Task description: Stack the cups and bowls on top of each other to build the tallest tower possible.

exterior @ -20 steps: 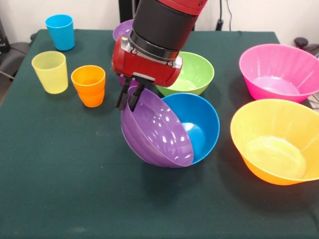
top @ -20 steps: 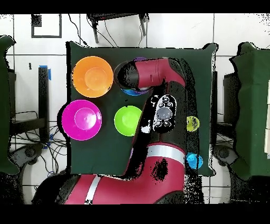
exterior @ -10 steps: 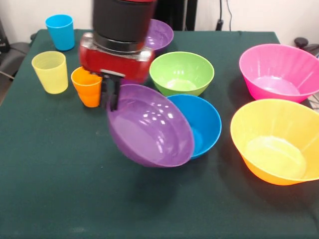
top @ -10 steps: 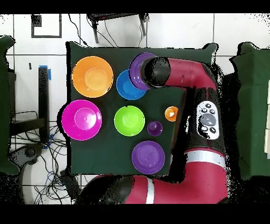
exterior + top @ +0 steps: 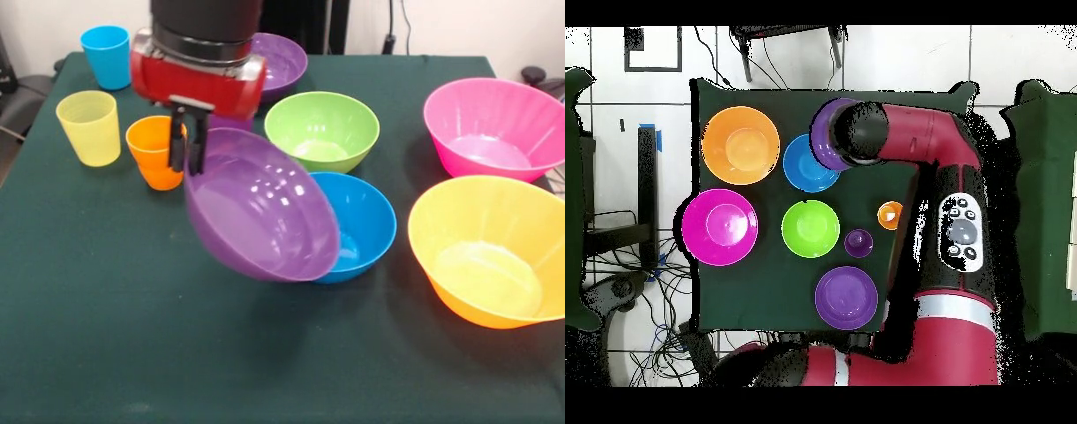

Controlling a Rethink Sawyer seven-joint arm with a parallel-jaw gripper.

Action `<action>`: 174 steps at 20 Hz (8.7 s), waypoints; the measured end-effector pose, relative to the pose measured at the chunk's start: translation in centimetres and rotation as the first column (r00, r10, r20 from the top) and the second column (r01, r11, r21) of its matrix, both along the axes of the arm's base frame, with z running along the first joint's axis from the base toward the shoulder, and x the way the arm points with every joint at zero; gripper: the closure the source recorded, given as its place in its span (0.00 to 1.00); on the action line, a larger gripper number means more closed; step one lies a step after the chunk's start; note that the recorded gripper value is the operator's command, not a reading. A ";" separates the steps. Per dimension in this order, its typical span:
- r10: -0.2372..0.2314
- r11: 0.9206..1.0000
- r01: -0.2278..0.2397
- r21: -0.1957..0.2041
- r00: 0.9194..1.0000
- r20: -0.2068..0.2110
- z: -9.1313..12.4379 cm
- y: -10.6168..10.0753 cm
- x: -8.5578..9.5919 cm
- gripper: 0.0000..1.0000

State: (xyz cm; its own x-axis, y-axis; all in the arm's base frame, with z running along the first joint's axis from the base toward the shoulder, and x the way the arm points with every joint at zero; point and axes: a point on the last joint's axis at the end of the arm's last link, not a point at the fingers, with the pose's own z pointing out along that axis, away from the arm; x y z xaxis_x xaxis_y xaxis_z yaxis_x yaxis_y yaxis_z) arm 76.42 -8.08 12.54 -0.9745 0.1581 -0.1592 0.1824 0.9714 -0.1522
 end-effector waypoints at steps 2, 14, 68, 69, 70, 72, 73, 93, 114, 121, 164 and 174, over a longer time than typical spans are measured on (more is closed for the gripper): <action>0.009 1.000 -0.009 -0.001 1.000 0.000 0.2 0.7 0.1 1.00; 0.058 0.998 -0.058 -0.005 0.998 0.002 1.1 4.4 0.4 1.00; 0.120 0.993 -0.121 -0.005 0.991 -0.058 -1.0 8.7 -3.5 1.00; 0.119 0.993 -0.120 -0.005 0.991 -0.059 -1.0 8.6 -3.5 1.00; 0.117 0.993 -0.117 -0.005 0.991 -0.060 -1.1 8.5 -3.6 1.00; 0.112 0.994 -0.113 -0.004 0.992 -0.063 -1.2 8.2 -3.7 1.00; 0.111 0.994 -0.111 -0.003 0.992 -0.064 -1.2 8.0 -3.8 1.00; 0.064 0.998 -0.063 0.005 0.996 -0.059 -1.5 4.6 -4.0 1.00; 0.118 0.993 -0.118 0.002 0.991 -0.060 -1.5 8.5 -3.9 1.00; 0.117 0.993 -0.117 0.002 0.991 -0.060 -1.5 8.5 -3.9 1.00; 0.086 0.996 -0.085 0.016 0.995 -0.049 -1.9 6.7 -6.9 1.00; 0.087 0.996 -0.087 0.001 0.996 -0.006 -2.1 6.2 -6.7 1.00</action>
State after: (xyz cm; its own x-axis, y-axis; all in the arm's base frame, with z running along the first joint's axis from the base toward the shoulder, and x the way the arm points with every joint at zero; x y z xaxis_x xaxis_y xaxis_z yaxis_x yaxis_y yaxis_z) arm 69.68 -1.88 10.45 -0.9855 0.0723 -0.1532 0.0958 0.9837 -0.1524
